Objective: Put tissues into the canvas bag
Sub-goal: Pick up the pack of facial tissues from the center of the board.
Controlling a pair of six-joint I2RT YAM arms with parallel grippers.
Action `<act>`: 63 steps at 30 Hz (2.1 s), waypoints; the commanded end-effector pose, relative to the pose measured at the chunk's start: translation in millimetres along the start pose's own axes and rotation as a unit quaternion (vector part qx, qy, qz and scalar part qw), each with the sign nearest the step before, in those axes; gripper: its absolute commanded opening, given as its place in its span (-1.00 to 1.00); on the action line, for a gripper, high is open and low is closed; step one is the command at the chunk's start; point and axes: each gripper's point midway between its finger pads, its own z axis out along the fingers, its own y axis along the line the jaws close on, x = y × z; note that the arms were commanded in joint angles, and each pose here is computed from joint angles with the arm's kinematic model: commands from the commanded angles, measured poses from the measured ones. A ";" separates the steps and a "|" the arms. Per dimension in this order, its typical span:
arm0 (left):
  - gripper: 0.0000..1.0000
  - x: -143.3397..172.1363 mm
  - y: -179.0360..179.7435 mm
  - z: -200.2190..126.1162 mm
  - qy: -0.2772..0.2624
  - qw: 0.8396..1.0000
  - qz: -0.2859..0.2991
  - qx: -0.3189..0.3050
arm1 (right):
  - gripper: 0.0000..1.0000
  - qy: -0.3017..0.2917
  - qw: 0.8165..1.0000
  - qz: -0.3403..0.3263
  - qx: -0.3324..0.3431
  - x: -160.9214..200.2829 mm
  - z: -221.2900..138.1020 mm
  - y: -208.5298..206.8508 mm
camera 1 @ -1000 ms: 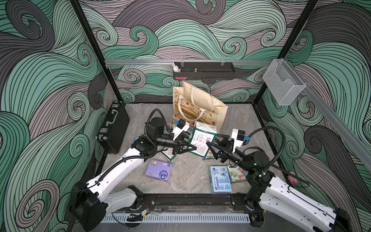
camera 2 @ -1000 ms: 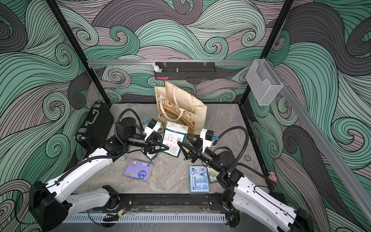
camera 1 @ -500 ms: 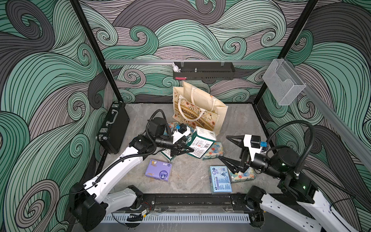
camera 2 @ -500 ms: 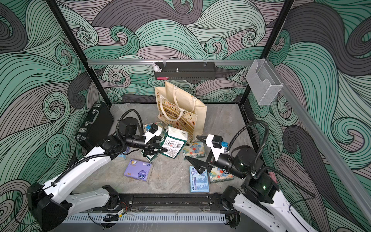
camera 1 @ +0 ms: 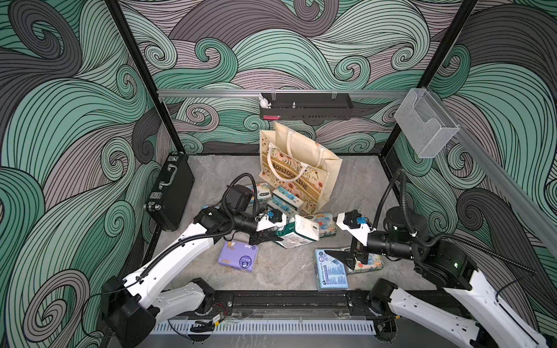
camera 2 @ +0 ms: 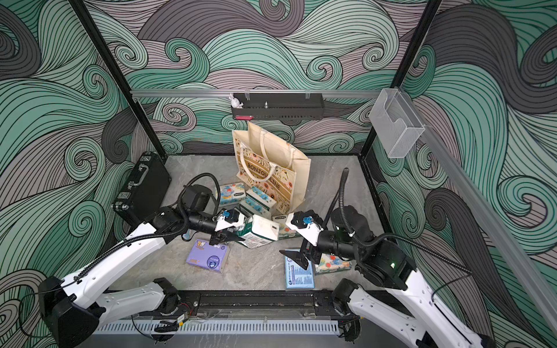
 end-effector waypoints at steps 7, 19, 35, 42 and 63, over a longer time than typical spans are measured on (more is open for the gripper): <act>-0.68 -8.2 -16.2 4.1 -0.015 0.999 0.028 0.036 | 0.99 -0.010 0.998 0.007 -0.058 -15.2 24.1 6.8; -0.66 -9.6 -21.2 12.2 -0.015 0.998 0.011 0.060 | 0.86 0.016 0.993 0.016 -0.117 -19.4 55.7 16.5; -0.53 -14.3 -21.7 16.3 -0.016 0.997 -0.017 0.074 | 0.37 0.034 0.993 0.041 -0.102 -14.9 75.5 10.2; -0.34 -24.5 -17.2 15.5 -0.030 0.996 -0.038 0.071 | 0.13 0.039 0.993 0.043 -0.107 -7.8 77.4 13.1; 0.97 9.4 144.7 -71.9 0.062 0.869 -0.266 -0.413 | -0.30 0.031 0.979 0.088 0.184 -37.4 49.6 -104.9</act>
